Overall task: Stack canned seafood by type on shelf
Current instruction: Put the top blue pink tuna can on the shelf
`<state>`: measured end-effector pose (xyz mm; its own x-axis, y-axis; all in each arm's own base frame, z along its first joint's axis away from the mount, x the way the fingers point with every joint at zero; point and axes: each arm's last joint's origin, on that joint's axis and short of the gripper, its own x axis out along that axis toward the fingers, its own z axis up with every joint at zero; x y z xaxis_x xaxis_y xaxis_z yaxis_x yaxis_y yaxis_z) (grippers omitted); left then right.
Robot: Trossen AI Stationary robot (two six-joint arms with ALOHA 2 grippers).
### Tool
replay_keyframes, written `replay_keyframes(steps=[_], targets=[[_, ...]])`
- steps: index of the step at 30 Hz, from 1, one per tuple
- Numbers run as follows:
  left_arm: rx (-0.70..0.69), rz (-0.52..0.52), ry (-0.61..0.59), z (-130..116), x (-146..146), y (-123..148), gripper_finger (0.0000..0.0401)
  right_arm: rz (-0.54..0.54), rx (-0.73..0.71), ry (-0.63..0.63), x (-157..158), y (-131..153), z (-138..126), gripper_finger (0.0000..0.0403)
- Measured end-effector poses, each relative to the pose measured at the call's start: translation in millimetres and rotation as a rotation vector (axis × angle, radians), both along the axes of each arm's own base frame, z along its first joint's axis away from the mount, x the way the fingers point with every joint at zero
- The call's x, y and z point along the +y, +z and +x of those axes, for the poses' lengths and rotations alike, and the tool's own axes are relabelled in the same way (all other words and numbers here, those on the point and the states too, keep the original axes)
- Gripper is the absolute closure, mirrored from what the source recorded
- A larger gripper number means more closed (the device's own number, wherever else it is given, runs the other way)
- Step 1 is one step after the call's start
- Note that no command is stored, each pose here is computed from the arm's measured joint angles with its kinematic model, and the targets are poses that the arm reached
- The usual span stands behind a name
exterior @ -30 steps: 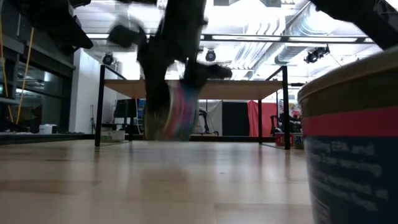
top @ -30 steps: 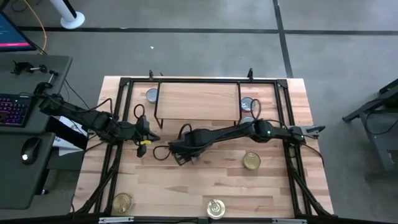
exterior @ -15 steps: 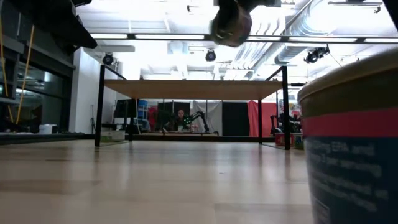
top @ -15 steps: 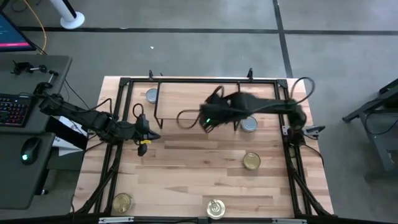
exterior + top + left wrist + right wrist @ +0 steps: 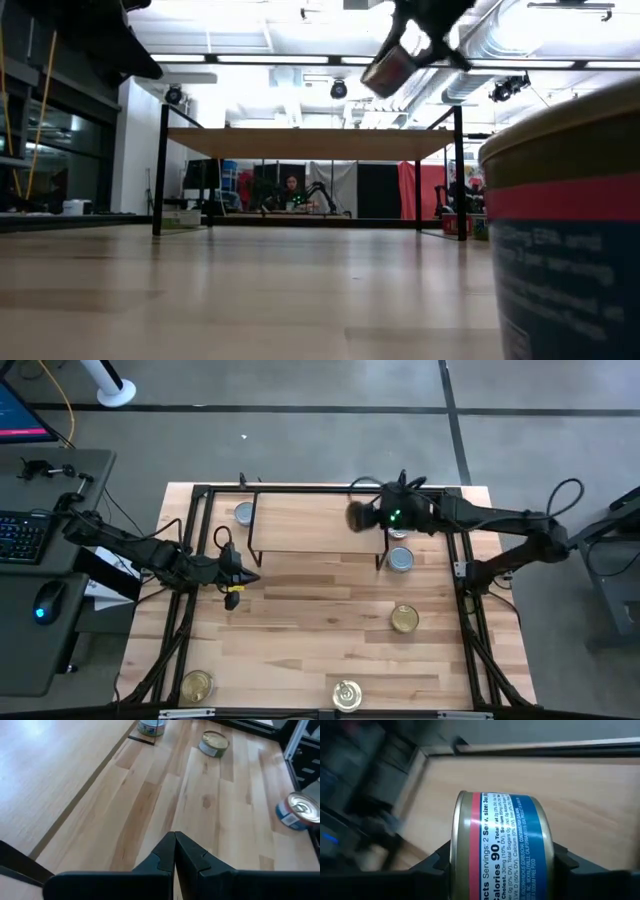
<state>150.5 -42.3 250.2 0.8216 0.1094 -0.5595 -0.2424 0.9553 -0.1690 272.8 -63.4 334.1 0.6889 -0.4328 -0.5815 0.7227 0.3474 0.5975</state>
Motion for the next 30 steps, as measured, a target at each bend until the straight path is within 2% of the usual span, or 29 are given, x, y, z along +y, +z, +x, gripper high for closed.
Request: replay_keyframes(steps=[5, 10, 14, 20, 25, 30], targets=[[-0.001, -0.008, 0.005, 2.4, -0.9, -0.8, 0.0401, 0.14, -0.209, -0.114, -20.6, -44.9, -4.2, 0.0235], [-0.033, -0.018, 0.008, 7.1, -2.4, 0.8, 0.0401, 0.169, -0.396, -0.129, -30.0, -58.0, -2.3, 0.0235], [-0.033, -0.017, 0.01, 10.6, -3.7, -0.5, 0.0401, 0.205, -0.351, -0.134, -28.9, -59.0, -3.0, 0.0235], [-0.01, -0.007, 0.011, 14.2, -4.9, -4.3, 0.0401, 0.168, -0.303, -0.108, -29.5, -43.0, -1.8, 0.0232], [0.0, -0.004, 0.011, 16.5, -5.8, -6.2, 0.0401, 0.176, -0.211, -0.111, -28.5, -38.3, -4.9, 0.0175], [-0.001, -0.003, 0.01, 17.2, -6.0, -6.5, 0.0401, 0.192, -0.185, -0.135, -28.2, -42.3, -6.8, 0.0164]])
